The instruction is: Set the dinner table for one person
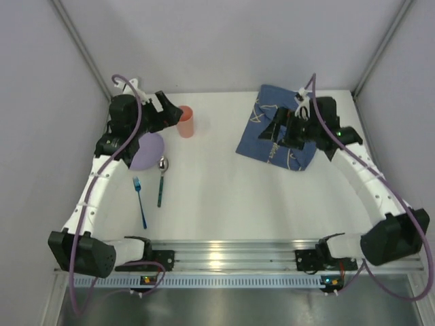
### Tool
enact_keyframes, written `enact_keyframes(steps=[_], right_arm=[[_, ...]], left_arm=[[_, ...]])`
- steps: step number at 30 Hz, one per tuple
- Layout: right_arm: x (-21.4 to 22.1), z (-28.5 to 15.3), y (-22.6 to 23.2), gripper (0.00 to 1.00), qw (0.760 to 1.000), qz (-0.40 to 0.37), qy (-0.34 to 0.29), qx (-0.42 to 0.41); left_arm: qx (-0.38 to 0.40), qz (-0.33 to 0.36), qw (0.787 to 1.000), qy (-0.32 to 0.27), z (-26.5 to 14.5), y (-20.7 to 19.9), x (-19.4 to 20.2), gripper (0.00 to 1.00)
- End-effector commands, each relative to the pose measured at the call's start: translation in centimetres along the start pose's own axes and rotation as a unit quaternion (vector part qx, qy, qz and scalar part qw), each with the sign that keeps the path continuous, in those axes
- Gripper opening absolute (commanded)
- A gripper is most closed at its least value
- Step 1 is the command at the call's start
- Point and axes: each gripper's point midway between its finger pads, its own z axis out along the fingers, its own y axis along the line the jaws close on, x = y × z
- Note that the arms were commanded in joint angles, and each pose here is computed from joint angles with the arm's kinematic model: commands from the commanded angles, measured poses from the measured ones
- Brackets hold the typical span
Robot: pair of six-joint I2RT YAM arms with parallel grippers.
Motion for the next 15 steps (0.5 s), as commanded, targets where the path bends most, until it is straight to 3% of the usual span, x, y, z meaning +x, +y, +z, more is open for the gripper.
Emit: enact_keyframes(steps=[1, 3, 5, 6, 8, 10, 12, 13, 15], right_arm=[[-5.2, 1.0, -3.3, 1.00, 0.991, -0.049, -0.001, 0.123], [-9.4, 1.9, -6.0, 1.00, 0.980, -0.045, -0.018, 0.191], [-12.7, 1.2, -8.0, 1.00, 0.975, -0.020, -0.034, 0.217], [-12.9, 2.8, -10.3, 1.00, 0.972, 0.003, -0.017, 0.235], [-15.4, 2.2, -12.5, 1.00, 0.966, 0.042, -0.029, 0.252], [-15.2, 3.2, -15.6, 1.00, 0.958, 0.070, -0.002, 0.279], [-16.1, 3.2, -17.5, 1.00, 0.952, 0.080, -0.007, 0.296], [-16.7, 2.3, -19.1, 1.00, 0.947, 0.095, -0.016, 0.307], [-16.9, 1.6, -21.3, 1.00, 0.940, 0.113, -0.019, 0.323]], left_arm=[[0.064, -0.083, 0.991, 0.079, 2.9, -1.1, 5.1, 0.98], [0.059, -0.070, 0.987, 0.134, 5.5, -1.5, 9.2, 0.99], [0.066, -0.054, 0.985, 0.150, 6.9, -2.8, 10.2, 0.98], [0.068, -0.044, 0.981, 0.179, 8.4, -3.5, 12.5, 0.98], [0.085, -0.031, 0.979, 0.180, 10.3, -5.3, 12.7, 0.99], [0.089, -0.028, 0.971, 0.220, 13.4, -5.8, 16.0, 0.98], [0.111, -0.018, 0.967, 0.228, 15.5, -7.6, 16.2, 0.99], [0.102, -0.020, 0.959, 0.262, 17.4, -6.6, 19.1, 0.98], [0.119, -0.011, 0.957, 0.265, 19.4, -7.9, 19.4, 0.99]])
